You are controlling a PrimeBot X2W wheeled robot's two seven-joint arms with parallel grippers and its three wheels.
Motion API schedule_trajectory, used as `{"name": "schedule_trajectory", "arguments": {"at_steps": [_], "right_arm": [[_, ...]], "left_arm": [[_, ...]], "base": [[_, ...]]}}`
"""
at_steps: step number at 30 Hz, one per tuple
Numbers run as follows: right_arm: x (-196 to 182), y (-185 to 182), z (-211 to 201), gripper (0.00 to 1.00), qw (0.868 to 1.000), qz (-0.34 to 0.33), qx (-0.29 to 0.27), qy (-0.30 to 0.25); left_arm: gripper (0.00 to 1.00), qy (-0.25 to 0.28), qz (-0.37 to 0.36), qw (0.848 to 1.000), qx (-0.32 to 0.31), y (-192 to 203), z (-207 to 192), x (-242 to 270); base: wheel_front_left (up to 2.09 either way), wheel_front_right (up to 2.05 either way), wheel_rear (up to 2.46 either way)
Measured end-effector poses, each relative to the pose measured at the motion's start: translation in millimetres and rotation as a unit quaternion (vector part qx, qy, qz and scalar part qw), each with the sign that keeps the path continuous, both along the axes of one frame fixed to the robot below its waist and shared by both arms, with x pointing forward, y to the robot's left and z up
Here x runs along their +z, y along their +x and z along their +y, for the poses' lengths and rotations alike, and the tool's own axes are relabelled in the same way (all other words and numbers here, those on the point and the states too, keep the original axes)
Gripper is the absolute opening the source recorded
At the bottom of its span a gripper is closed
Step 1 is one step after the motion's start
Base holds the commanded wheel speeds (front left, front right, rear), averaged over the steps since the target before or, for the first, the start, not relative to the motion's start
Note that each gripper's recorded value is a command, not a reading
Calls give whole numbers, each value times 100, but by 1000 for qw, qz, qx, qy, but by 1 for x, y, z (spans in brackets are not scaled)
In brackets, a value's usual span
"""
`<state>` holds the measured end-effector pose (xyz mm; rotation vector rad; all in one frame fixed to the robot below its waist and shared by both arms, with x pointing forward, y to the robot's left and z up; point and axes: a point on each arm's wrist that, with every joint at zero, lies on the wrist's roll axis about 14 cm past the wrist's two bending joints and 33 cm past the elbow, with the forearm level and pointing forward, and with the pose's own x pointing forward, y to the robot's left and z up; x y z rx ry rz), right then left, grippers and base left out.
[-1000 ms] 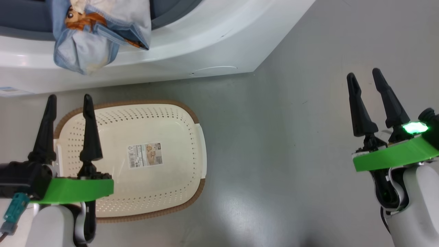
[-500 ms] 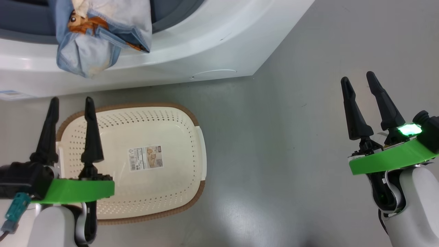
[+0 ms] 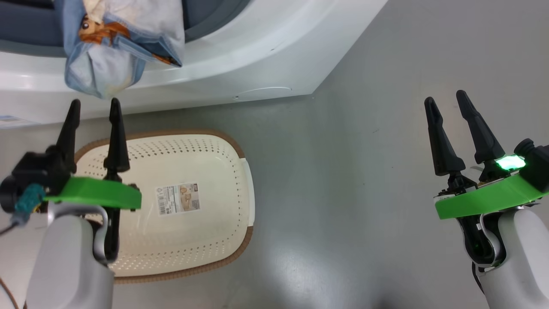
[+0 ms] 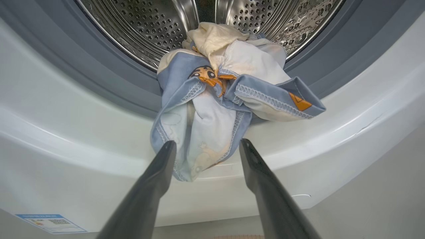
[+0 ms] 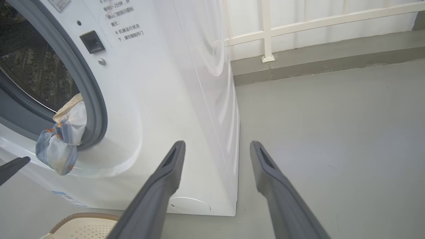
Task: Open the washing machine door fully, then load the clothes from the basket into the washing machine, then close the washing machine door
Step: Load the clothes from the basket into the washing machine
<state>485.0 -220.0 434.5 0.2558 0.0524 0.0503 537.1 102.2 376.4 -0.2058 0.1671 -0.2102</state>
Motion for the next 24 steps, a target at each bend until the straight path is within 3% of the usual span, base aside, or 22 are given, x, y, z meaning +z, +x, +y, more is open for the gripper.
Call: {"name": "schedule_trajectory", "arguments": {"at_steps": [24], "right_arm": [[-6, -6, -7, 100, 1000, 11, -17, 2]], "left_arm": [[100, -5, 95, 995, -23, 47, -23, -45]], "base": [[0, 0, 0]]}}
